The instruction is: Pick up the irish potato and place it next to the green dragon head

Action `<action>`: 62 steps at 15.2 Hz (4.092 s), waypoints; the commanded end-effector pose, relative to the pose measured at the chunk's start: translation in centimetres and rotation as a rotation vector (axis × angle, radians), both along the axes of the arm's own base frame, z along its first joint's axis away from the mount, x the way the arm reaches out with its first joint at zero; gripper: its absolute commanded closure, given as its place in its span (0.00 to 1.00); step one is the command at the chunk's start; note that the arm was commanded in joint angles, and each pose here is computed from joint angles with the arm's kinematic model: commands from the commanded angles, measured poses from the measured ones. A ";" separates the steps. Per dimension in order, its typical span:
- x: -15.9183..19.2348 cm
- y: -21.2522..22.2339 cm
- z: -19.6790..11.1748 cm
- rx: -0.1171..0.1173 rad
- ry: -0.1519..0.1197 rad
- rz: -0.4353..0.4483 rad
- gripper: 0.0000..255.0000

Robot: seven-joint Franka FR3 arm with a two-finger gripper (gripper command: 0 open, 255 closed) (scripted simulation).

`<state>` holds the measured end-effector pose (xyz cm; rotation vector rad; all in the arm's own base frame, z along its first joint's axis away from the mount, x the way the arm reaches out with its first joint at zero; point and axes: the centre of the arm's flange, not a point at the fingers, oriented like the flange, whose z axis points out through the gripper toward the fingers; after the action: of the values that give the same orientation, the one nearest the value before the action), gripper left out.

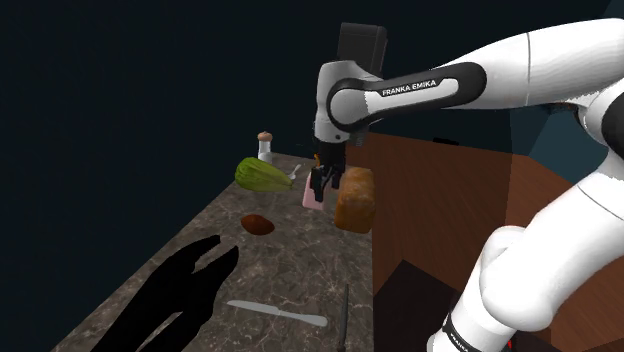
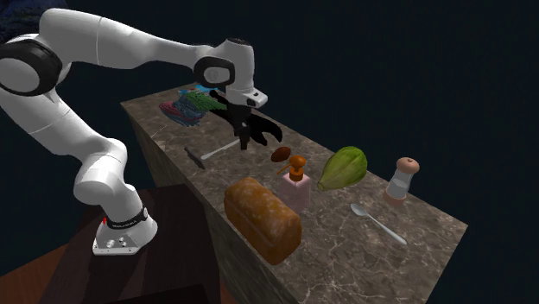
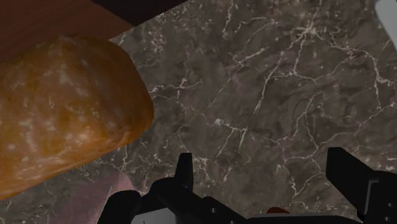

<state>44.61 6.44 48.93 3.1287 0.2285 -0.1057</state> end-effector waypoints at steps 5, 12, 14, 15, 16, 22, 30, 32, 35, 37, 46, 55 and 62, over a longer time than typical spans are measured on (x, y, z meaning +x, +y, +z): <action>5.7 3.5 -4.0 -0.001 0.001 0.021 0.00; 12.5 7.5 -9.0 -0.003 0.002 0.045 0.00; 14.4 8.7 -10.4 -0.004 0.002 0.052 0.00; 15.4 9.3 -11.1 -0.004 0.003 0.056 0.00; 16.3 9.9 -11.8 -0.005 0.003 0.059 0.00; 17.1 10.5 -14.6 -0.005 0.003 0.063 0.00; 17.0 10.4 -16.5 -0.005 0.003 0.063 0.00; 17.0 10.4 -16.5 -0.005 0.003 0.063 0.00; 17.0 10.4 -16.5 -0.005 0.003 0.063 1.00; 17.0 10.4 -16.5 -0.005 0.003 0.063 1.00; 17.0 10.4 -14.9 -0.005 0.003 0.063 1.00; 17.0 10.4 -10.2 -0.005 0.003 0.063 1.00; 17.0 10.4 -6.5 -0.005 0.003 0.063 1.00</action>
<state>61.67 16.78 41.94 3.1131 0.3256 -0.1101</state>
